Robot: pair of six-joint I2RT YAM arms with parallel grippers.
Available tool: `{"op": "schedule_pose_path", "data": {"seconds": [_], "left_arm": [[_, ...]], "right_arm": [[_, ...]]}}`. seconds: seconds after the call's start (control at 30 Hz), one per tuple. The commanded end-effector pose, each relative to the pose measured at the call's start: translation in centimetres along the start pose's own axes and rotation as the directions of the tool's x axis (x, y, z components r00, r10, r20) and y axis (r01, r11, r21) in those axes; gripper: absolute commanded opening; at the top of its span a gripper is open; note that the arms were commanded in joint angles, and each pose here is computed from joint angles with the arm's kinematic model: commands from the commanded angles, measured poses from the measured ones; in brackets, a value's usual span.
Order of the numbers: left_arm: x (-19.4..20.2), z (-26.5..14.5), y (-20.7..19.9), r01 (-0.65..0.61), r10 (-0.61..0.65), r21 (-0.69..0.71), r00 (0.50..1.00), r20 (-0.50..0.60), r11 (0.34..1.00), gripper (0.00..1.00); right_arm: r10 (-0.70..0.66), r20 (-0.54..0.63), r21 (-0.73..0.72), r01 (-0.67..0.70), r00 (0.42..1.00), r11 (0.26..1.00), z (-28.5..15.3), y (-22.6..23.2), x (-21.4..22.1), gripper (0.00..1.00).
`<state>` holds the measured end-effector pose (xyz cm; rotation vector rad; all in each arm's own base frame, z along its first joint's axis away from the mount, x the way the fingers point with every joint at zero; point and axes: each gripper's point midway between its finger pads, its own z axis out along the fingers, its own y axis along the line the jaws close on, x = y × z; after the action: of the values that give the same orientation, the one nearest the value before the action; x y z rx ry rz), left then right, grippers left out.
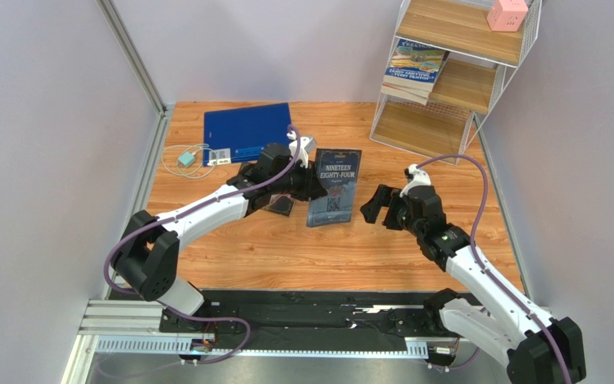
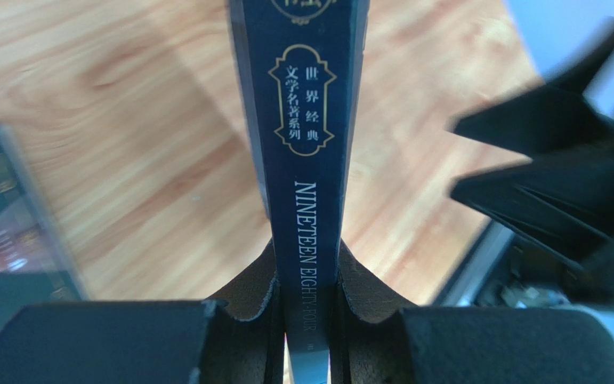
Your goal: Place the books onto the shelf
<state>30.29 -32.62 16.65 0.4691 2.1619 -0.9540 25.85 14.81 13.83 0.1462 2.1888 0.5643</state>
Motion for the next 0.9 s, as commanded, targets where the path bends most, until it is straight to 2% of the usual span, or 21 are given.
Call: {"op": "schedule_pose_path", "data": {"seconds": [0.0, 0.03, 0.1, 0.13, 0.17, 0.23, 0.33, 0.43, 0.6, 0.63, 0.7, 0.73, 0.8, 0.87], "left_arm": [[-6.4, -2.8, -8.3, -0.140, 0.090, 0.347, 0.983, 0.158, 0.927, 0.00], [-6.4, -3.1, -8.9, -0.128, 0.075, 0.386, 0.986, 0.149, 0.913, 0.00], [-6.9, -4.4, -10.1, -0.153, 0.079, 0.483, 0.982, 0.172, 0.862, 0.00], [-6.7, -4.8, -10.2, -0.126, 0.050, 0.514, 0.986, 0.158, 0.849, 0.00], [-7.4, -5.8, -10.7, -0.160, 0.063, 0.558, 0.980, 0.188, 0.814, 0.00], [-7.4, -6.8, -11.6, -0.169, 0.068, 0.628, 0.981, 0.183, 0.760, 0.00], [-7.5, -6.8, -11.5, -0.159, 0.069, 0.669, 0.985, 0.159, 0.726, 0.00], [-7.4, -6.1, -11.2, -0.152, 0.067, 0.677, 0.986, 0.150, 0.720, 0.00], [-7.8, -5.7, -11.1, -0.128, 0.033, 0.698, 0.988, 0.149, 0.705, 0.00], [-8.1, -5.8, -11.4, -0.150, 0.040, 0.711, 0.985, 0.170, 0.687, 0.00], [-8.1, -5.6, -11.5, -0.106, 0.002, 0.736, 0.990, 0.141, 0.669, 0.00], [-8.6, -6.1, -12.0, -0.149, 0.014, 0.751, 0.983, 0.183, 0.643, 0.00], [-8.9, -6.3, -12.3, -0.116, -0.017, 0.771, 0.987, 0.162, 0.627, 0.00], [-9.4, -7.1, -12.8, -0.138, -0.014, 0.786, 0.983, 0.183, 0.603, 0.00]], "right_arm": [[-0.006, 0.088, -0.285, 0.031, 0.996, 0.958, -0.8, 2.5, -2.4, 1.00], [0.006, 0.147, -0.335, 0.044, 0.989, 0.941, -1.2, 3.0, -3.6, 1.00], [0.020, 0.169, -0.379, 0.047, 0.985, 0.924, -2.0, 2.5, -4.2, 1.00], [0.008, 0.164, -0.391, 0.057, 0.986, 0.919, -2.2, 2.6, -4.1, 1.00], [-0.023, 0.160, -0.420, 0.089, 0.987, 0.903, -2.6, 3.2, -4.3, 1.00], [-0.049, 0.139, -0.443, 0.106, 0.989, 0.890, -2.9, 3.6, -4.0, 1.00], [-0.071, 0.138, -0.540, 0.135, 0.988, 0.831, -4.2, 5.5, -3.9, 1.00], [-0.075, 0.139, -0.572, 0.142, 0.987, 0.808, -5.0, 6.4, -4.3, 1.00], [-0.107, 0.153, -0.575, 0.177, 0.982, 0.799, -5.8, 6.6, -4.3, 1.00], [-0.108, 0.138, -0.586, 0.169, 0.984, 0.792, -5.8, 6.7, -4.0, 1.00], [-0.100, 0.125, -0.601, 0.156, 0.987, 0.784, -5.7, 6.8, -3.8, 1.00], [-0.098, 0.108, -0.607, 0.144, 0.989, 0.782, -5.5, 6.8, -3.6, 1.00], [-0.104, 0.100, -0.605, 0.143, 0.990, 0.784, -5.3, 6.7, -3.3, 1.00], [-0.104, 0.097, -0.592, 0.141, 0.990, 0.794, -5.1, 6.4, -3.3, 1.00]]}}
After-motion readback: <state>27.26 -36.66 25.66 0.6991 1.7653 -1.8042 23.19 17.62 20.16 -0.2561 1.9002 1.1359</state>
